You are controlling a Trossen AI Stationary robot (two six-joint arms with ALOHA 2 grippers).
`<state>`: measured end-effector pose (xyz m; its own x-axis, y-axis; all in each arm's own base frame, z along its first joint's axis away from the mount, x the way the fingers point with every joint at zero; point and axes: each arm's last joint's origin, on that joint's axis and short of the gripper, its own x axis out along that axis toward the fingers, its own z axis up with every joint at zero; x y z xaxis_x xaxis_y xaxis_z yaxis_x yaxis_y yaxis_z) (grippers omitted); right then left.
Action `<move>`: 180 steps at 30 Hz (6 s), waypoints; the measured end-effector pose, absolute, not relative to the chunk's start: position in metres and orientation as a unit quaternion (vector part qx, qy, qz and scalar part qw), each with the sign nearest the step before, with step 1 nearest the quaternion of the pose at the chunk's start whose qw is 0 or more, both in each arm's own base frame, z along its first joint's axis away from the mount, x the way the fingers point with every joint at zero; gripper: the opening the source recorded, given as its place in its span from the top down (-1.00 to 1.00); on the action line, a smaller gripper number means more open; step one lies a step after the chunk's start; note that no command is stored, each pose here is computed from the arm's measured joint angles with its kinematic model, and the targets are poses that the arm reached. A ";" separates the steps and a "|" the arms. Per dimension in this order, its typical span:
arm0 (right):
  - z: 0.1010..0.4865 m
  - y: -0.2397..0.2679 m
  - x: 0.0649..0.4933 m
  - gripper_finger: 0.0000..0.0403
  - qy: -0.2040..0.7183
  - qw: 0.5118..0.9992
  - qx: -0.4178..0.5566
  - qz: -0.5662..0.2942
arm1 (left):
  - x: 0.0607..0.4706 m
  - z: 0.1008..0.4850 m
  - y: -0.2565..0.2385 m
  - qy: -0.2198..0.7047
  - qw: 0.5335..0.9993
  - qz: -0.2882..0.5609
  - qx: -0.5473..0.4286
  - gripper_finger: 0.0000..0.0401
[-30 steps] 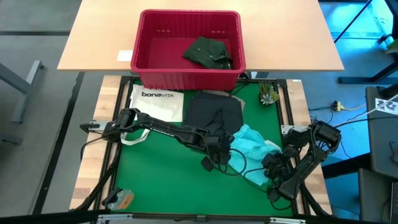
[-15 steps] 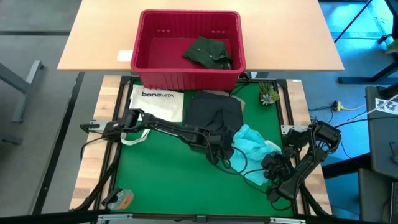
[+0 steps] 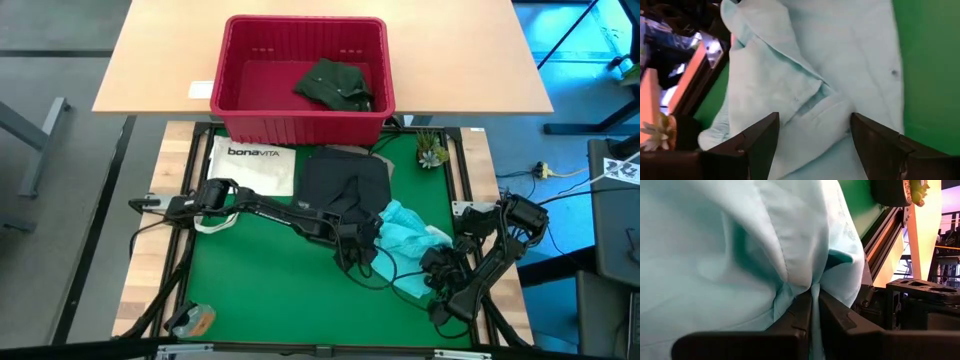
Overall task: Fold Laundry from Bin
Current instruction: Fold the light blue shorts from the red laundry bin
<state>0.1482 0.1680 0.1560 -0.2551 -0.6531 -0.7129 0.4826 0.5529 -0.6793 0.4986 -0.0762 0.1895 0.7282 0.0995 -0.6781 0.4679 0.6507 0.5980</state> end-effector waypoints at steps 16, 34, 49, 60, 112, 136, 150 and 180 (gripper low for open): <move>0.156 0.168 0.148 0.85 0.639 0.607 -0.067 -0.468 | 0.508 0.191 -0.051 0.331 0.855 -0.078 0.391 0.00; 0.156 0.168 0.148 0.85 0.641 0.606 -0.069 -0.466 | 0.517 0.200 -0.014 0.292 0.921 0.004 0.258 0.94; 0.154 0.170 0.150 0.69 0.658 0.609 -0.075 -0.437 | 0.518 0.203 0.003 0.284 0.934 0.039 0.216 0.34; 0.156 0.167 0.148 -0.12 0.669 0.589 -0.081 -0.447 | 0.524 0.236 0.007 0.234 0.928 0.130 0.258 0.13; 0.234 0.215 0.195 -0.23 0.579 0.753 0.035 -0.309 | 0.522 0.219 -0.053 0.337 0.901 -0.178 0.205 0.21; 0.154 0.140 0.191 -0.23 0.590 0.684 -0.038 -0.427 | 0.541 0.205 0.042 0.328 0.913 0.069 0.233 0.21; 0.143 0.150 0.211 -0.23 0.653 0.691 0.056 -0.305 | 0.530 0.228 0.000 0.339 0.904 0.044 0.256 0.21; 0.167 0.202 0.276 -0.23 0.466 0.841 0.271 -0.041 | 0.426 0.270 -0.173 0.509 0.838 -0.107 0.163 0.21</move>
<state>0.2762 0.2019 0.1665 0.5614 0.1830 -0.8071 0.3225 0.8498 0.4170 0.4258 -0.1730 0.2697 0.4584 -0.0126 -0.8887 0.3452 0.9239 0.1649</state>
